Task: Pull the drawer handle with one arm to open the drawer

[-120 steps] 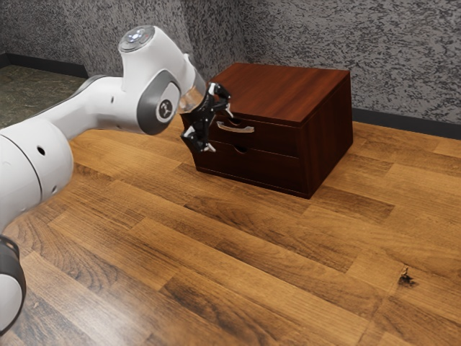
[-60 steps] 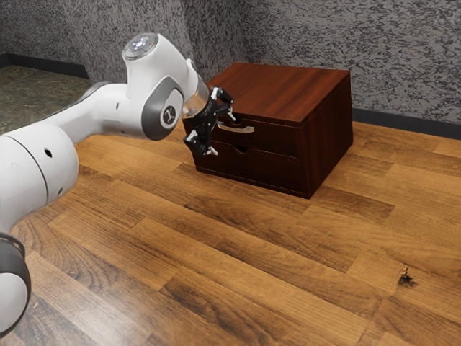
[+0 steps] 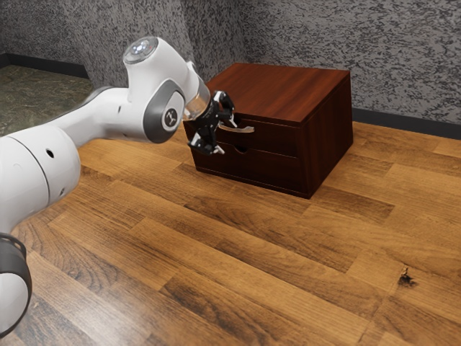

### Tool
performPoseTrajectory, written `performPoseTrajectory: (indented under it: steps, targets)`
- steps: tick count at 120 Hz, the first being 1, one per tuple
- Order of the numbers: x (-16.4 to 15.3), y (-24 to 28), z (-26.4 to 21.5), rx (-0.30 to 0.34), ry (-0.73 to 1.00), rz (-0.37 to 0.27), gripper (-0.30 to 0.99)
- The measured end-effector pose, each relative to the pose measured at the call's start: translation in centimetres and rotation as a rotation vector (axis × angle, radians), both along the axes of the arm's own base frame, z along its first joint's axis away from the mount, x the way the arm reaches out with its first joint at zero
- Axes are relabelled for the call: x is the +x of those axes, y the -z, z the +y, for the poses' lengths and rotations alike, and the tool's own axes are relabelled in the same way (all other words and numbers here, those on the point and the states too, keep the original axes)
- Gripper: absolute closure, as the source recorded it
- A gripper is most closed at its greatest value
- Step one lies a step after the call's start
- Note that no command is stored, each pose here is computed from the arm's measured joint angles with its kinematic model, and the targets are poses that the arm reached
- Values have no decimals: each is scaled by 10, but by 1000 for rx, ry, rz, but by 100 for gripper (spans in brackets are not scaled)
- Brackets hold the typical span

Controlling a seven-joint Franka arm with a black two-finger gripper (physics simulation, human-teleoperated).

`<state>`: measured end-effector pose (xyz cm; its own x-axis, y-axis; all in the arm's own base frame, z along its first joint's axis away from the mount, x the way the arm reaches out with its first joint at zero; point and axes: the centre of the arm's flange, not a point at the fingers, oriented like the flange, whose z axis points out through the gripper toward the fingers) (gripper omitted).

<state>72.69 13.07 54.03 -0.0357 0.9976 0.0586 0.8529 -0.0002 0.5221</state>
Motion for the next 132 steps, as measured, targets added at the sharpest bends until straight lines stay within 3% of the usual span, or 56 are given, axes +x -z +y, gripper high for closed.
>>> performPoseTrajectory:
  steps: [62, 132]
  targets:
    - [0, 7, -1, -18, -3, 7, 44]
    - [-44, 5, -3, -51, -23, 60, 66]
